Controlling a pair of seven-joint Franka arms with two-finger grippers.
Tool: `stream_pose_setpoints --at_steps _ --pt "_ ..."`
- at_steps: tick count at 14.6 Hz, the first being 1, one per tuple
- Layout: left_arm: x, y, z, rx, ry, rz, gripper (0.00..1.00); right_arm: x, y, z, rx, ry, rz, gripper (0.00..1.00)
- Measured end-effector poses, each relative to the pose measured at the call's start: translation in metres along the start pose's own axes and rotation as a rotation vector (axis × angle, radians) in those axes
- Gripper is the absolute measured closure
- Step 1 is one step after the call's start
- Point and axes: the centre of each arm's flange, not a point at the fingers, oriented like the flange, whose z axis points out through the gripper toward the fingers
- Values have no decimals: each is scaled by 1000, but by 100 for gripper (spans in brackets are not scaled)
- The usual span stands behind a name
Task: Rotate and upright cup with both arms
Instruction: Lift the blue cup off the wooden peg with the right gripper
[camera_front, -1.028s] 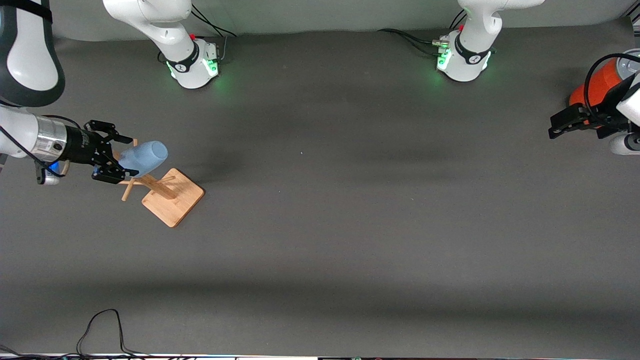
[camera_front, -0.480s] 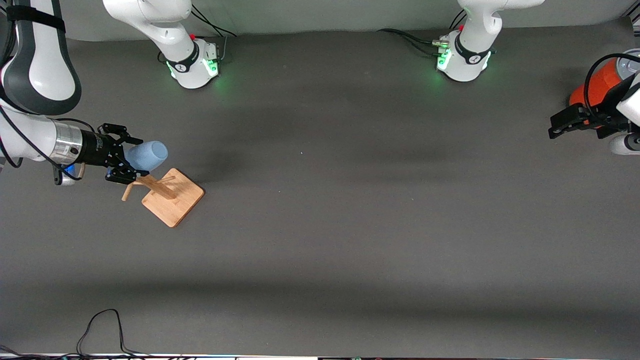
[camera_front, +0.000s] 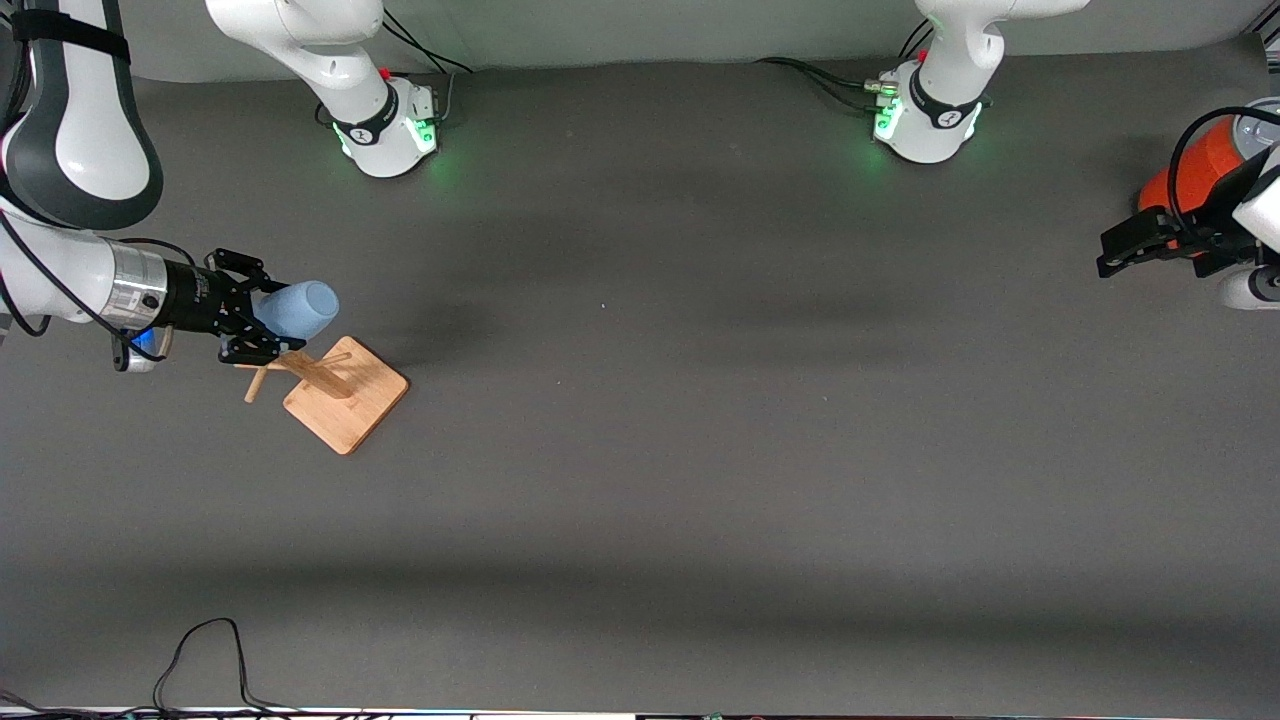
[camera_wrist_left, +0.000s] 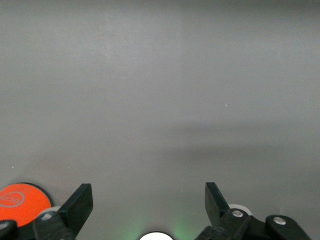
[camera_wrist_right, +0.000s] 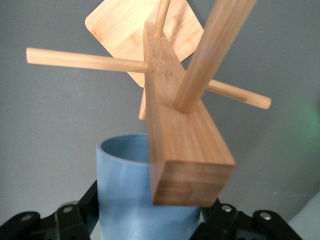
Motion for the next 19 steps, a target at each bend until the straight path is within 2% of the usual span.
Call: stream_pose_setpoints --at_steps 4,9,13,17,19 --pt "0 0 0 0 0 0 0 -9 -4 -13 16 -1 -18 19" --pt "0 0 0 0 0 0 0 -43 -11 -34 32 3 -79 19" --pt "0 0 0 0 0 0 0 -78 -19 -48 72 -59 -85 19" --pt "0 0 0 0 0 0 0 -161 -34 -47 80 -51 -112 19" --pt "0 0 0 0 0 0 0 -213 -43 -34 114 -36 -126 19"
